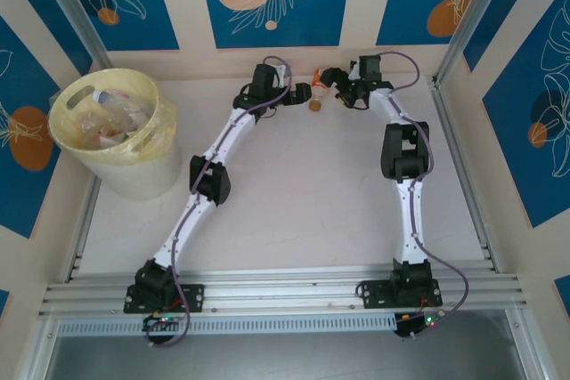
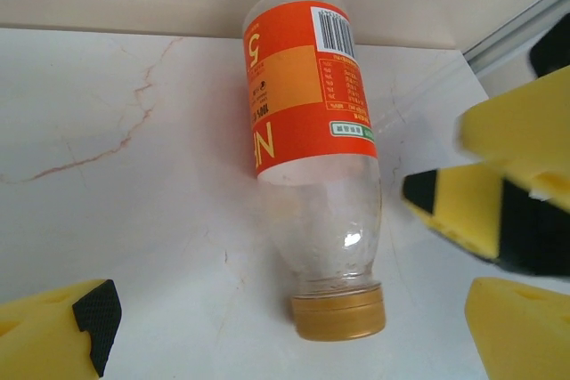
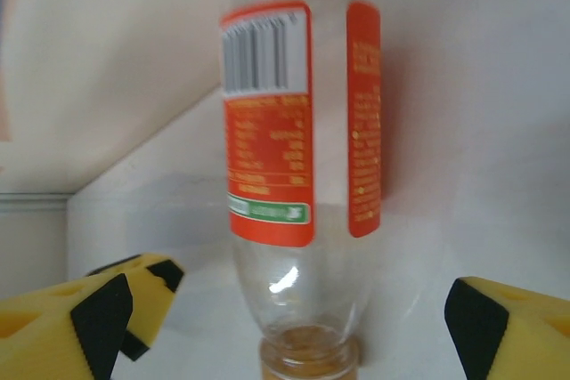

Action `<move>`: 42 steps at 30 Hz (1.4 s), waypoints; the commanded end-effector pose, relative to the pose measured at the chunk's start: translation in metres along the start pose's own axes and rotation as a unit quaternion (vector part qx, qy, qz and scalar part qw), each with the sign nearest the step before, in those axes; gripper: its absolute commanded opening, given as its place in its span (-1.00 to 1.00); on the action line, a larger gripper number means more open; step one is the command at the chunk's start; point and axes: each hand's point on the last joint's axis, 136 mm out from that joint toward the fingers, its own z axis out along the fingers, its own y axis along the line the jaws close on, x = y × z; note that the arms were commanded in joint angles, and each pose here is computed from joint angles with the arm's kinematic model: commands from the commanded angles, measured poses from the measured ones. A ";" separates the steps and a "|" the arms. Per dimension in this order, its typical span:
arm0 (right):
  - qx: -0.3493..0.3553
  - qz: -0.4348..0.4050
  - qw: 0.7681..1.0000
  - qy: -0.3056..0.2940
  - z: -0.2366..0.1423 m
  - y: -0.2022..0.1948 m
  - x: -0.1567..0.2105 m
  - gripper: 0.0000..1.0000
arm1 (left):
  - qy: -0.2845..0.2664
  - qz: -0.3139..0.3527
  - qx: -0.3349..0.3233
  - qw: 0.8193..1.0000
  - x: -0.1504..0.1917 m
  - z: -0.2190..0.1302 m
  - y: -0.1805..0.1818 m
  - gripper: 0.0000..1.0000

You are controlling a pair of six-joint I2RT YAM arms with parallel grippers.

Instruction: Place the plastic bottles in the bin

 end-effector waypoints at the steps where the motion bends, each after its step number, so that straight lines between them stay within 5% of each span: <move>1: 0.070 -0.001 0.997 0.017 0.007 -0.006 0.020 0.87 | 0.009 -0.009 0.039 0.999 0.018 0.014 -0.007 1.00; 11: 0.127 0.005 0.992 0.018 0.025 -0.003 0.045 0.69 | 0.016 -0.004 0.109 0.994 0.039 0.030 -0.032 0.73; 24: 0.138 0.023 0.990 0.034 0.024 -0.004 0.057 0.63 | 0.034 0.015 0.182 0.983 0.051 0.029 -0.066 0.71; 32: 0.221 0.004 0.974 0.046 0.013 -0.034 0.073 0.51 | 0.057 0.009 0.199 0.978 0.016 -0.013 -0.089 0.74; 42: 0.190 -0.072 0.976 0.081 0.017 -0.032 0.070 0.29 | 0.080 0.010 0.146 0.986 -0.013 -0.057 -0.071 1.00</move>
